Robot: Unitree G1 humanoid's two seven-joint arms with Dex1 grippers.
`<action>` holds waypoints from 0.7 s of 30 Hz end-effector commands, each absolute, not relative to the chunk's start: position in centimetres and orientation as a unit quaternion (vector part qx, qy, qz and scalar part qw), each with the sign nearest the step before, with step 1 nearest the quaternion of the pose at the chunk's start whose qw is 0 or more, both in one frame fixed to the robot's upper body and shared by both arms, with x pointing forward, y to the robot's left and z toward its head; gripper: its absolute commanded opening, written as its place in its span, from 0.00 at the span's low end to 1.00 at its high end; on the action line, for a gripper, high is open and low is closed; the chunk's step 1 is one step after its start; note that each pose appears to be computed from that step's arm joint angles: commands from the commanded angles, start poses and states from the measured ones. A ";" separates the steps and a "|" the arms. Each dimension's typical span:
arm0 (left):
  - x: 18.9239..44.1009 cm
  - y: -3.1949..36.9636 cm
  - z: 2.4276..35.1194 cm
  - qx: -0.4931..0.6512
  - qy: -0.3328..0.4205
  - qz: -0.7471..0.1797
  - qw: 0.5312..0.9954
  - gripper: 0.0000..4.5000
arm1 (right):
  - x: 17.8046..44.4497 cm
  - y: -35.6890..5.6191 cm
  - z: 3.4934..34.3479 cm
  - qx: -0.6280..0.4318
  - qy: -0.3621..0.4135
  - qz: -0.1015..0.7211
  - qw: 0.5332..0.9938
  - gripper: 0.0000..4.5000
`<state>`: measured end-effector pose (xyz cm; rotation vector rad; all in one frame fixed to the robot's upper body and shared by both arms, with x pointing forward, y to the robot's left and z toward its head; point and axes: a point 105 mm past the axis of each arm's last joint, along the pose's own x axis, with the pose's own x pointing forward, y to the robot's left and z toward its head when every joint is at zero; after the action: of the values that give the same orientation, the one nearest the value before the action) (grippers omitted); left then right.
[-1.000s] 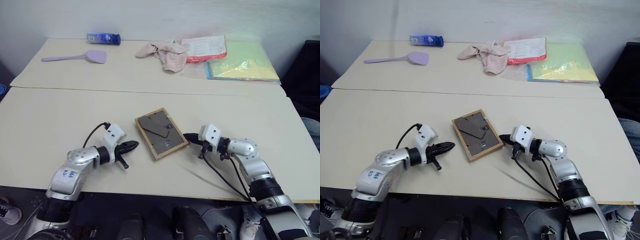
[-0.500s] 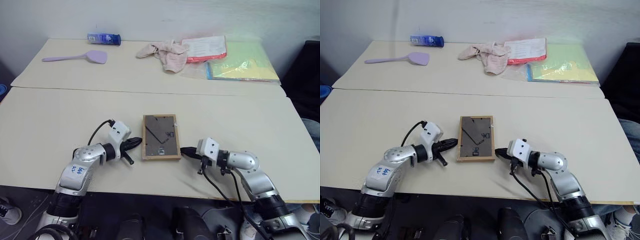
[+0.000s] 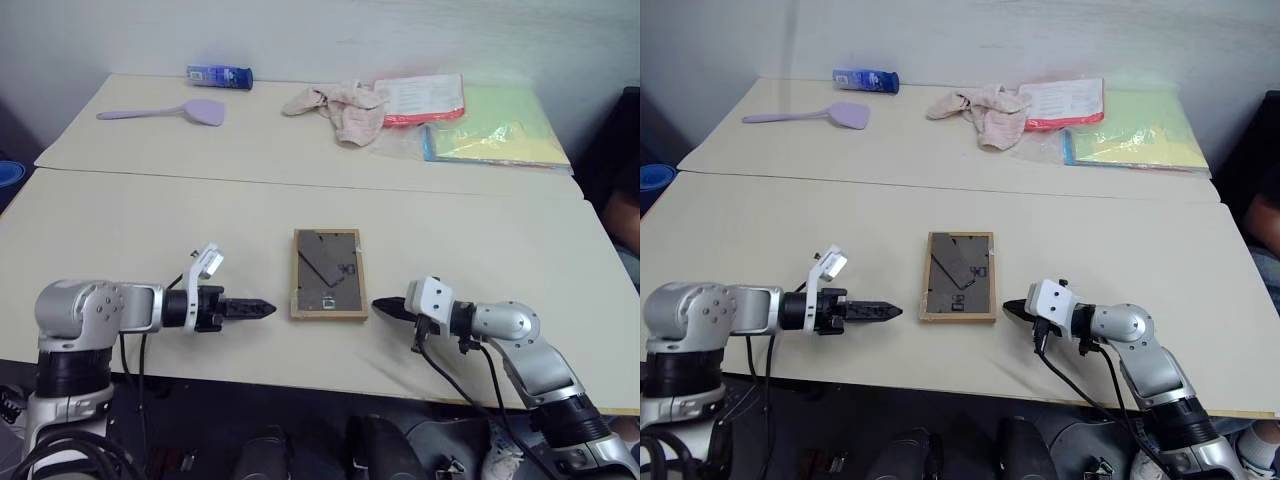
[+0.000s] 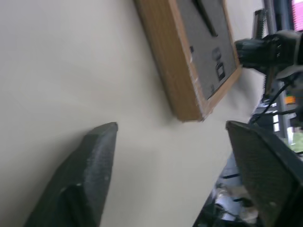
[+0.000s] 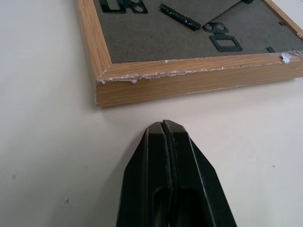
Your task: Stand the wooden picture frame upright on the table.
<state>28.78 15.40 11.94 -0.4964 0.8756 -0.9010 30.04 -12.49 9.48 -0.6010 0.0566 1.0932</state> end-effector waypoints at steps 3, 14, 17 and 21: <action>29.6 12.7 10.5 -0.247 0.445 -0.414 0.755 0.87 | 30.4 -11.4 10.7 -0.295 0.008 0.515 0.805 0.00; 30.6 8.3 10.8 -0.302 0.457 -0.436 0.714 0.83 | 30.5 -10.0 10.8 -0.303 0.007 0.524 0.796 0.00; 30.8 8.0 11.1 -0.319 0.453 -0.435 0.710 0.66 | 30.5 -10.0 10.8 -0.305 0.007 0.522 0.796 0.00; 31.1 8.1 11.3 -0.327 0.447 -0.426 0.715 0.42 | 30.6 -10.1 10.7 -0.306 0.009 0.520 0.798 0.00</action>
<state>31.47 8.92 11.85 -0.7462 0.9496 -0.9430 30.81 -10.94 9.69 -0.6484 0.0729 1.1017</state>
